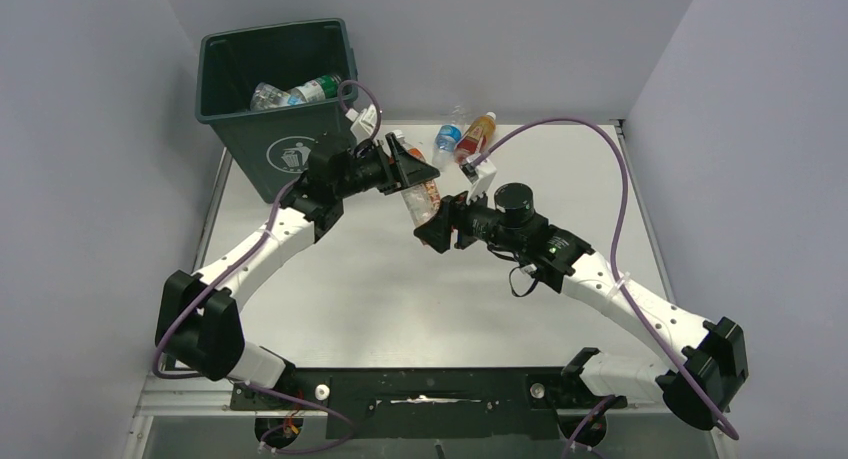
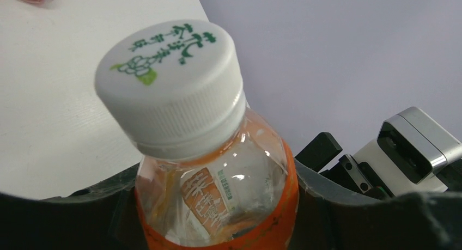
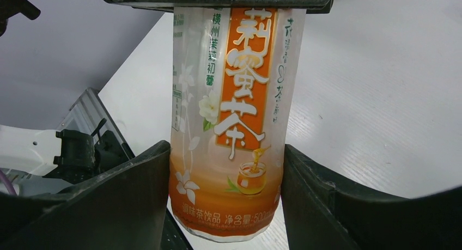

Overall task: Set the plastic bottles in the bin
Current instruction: Place the plastic bottle in the trash bin.

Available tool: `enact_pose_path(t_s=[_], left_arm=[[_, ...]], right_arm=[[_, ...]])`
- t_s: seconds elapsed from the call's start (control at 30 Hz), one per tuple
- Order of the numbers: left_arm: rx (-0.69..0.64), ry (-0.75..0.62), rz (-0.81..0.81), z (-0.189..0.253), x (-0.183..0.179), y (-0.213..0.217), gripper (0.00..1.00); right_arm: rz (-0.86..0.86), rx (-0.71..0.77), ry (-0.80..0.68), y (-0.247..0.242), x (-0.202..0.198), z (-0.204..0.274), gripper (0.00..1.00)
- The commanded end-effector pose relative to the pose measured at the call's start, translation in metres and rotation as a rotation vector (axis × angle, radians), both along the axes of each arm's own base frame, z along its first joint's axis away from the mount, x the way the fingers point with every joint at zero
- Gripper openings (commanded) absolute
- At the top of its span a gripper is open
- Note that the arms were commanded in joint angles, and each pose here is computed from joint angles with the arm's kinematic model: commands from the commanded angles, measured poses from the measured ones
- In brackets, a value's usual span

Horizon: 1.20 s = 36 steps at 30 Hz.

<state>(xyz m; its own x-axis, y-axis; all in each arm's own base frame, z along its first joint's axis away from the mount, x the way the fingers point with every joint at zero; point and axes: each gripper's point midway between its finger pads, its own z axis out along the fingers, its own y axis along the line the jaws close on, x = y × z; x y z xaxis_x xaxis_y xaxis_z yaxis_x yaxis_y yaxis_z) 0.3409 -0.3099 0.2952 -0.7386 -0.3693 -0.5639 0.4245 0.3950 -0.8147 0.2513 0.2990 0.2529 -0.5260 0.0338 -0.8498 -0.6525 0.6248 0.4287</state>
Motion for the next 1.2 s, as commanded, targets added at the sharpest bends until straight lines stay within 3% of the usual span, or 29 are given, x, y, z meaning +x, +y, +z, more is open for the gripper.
enact_pose_path(t_s=[0.0, 0.1, 0.3, 0.43, 0.6, 0.93, 1.17], left_arm=[[-0.004, -0.084, -0.001, 0.021, 0.006, -0.005, 0.44], [0.004, -0.083, 0.004, 0.019, 0.007, -0.005, 0.37], [0.025, -0.089, 0.018, 0.020, 0.010, -0.003, 0.34], [0.057, -0.105, 0.031, 0.023, 0.014, 0.001, 0.34], [0.080, -0.136, 0.042, 0.036, 0.020, 0.007, 0.34], [0.133, -0.217, 0.185, 0.076, 0.061, 0.065, 0.34], [0.101, -0.322, 0.276, 0.138, 0.091, 0.119, 0.34]], right_arm=[[-0.006, 0.072, -0.091, 0.006, 0.006, 0.035, 0.45], [-0.005, 0.069, -0.088, 0.006, 0.005, 0.032, 0.46], [-0.009, 0.071, -0.092, 0.004, 0.005, 0.033, 0.53], [-0.025, 0.073, -0.091, 0.000, 0.004, 0.035, 0.80], [-0.040, 0.073, -0.097, -0.006, 0.001, 0.038, 0.99], [-0.026, 0.078, -0.088, -0.012, -0.012, 0.035, 0.98], [-0.036, 0.058, -0.055, -0.017, -0.017, 0.015, 0.98]])
